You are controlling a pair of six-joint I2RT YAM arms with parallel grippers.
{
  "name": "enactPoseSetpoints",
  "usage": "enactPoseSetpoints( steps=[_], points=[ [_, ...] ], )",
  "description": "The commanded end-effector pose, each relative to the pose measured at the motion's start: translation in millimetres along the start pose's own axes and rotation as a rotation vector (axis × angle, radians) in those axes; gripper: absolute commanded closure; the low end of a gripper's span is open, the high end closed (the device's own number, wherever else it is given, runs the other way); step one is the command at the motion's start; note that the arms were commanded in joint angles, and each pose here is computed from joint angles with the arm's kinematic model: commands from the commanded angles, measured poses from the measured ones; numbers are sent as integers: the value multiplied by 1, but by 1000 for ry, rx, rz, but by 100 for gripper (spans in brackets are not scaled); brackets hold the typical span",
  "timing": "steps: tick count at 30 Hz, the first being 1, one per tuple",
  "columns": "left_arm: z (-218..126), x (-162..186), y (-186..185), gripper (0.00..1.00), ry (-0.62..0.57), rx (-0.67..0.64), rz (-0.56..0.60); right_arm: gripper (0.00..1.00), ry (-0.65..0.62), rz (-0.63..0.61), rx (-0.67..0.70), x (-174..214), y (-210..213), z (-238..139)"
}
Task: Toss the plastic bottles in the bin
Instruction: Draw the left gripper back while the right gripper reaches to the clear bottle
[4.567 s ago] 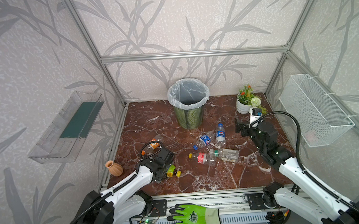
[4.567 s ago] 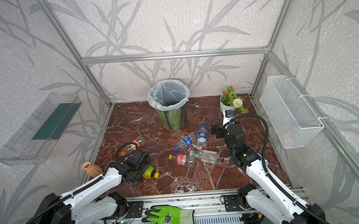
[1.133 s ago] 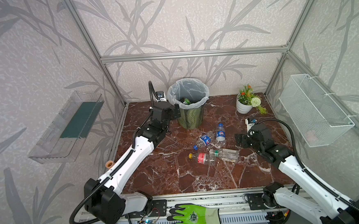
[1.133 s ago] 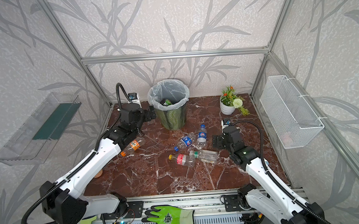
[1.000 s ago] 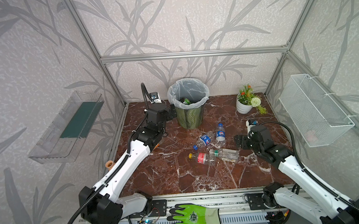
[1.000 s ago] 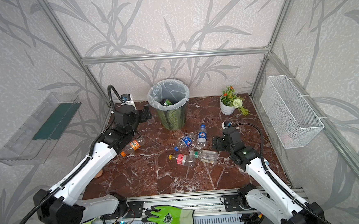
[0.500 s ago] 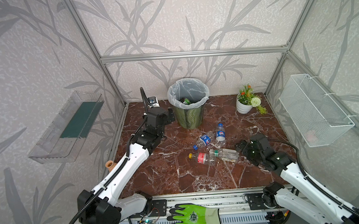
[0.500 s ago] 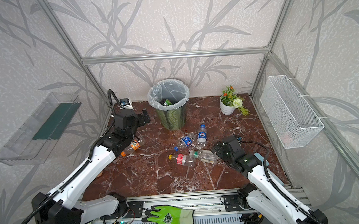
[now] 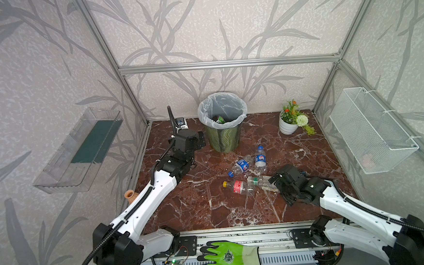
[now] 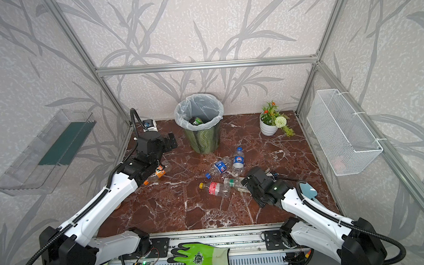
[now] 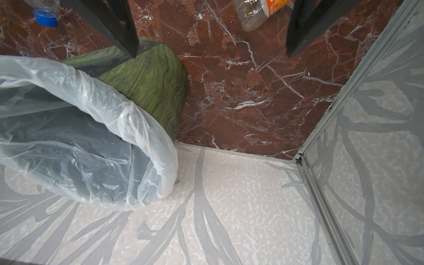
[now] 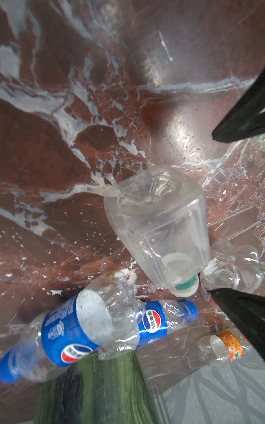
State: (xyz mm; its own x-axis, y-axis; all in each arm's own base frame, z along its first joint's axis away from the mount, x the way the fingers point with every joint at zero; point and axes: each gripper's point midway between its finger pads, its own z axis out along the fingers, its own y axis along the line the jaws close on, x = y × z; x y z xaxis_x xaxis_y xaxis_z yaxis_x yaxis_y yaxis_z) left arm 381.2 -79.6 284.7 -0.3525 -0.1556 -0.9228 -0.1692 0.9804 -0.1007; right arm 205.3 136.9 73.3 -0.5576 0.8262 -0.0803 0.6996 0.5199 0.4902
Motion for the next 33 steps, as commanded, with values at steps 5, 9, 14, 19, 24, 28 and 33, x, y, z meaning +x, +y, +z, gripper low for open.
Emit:
enactPoseSetpoints(
  steps=[5, 9, 14, 19, 24, 28, 33],
  points=[
    [-6, 2, 11, 1, -3, -21, -20, 1, -84, 73, 25, -12, 11, 8],
    [-7, 8, 12, 1, 6, -18, -28, 1, -82, 82, 39, -11, 16, 13],
    [-7, 12, 13, 1, 19, -14, -29, 1, -83, 102, 53, -10, 20, 20],
    [-7, 16, 14, 1, 27, -16, -28, 1, -77, 123, 62, -8, 23, 30],
    [-7, 20, 16, 1, 33, -21, -27, 0, -82, 133, 101, -8, 18, 40],
    [-8, 22, 18, 1, 34, -26, -23, 0, -100, 146, 126, -14, 13, 44],
    [-9, 24, 20, 1, 37, -34, -17, 3, -135, 169, 158, -25, 1, 45]
  ],
)
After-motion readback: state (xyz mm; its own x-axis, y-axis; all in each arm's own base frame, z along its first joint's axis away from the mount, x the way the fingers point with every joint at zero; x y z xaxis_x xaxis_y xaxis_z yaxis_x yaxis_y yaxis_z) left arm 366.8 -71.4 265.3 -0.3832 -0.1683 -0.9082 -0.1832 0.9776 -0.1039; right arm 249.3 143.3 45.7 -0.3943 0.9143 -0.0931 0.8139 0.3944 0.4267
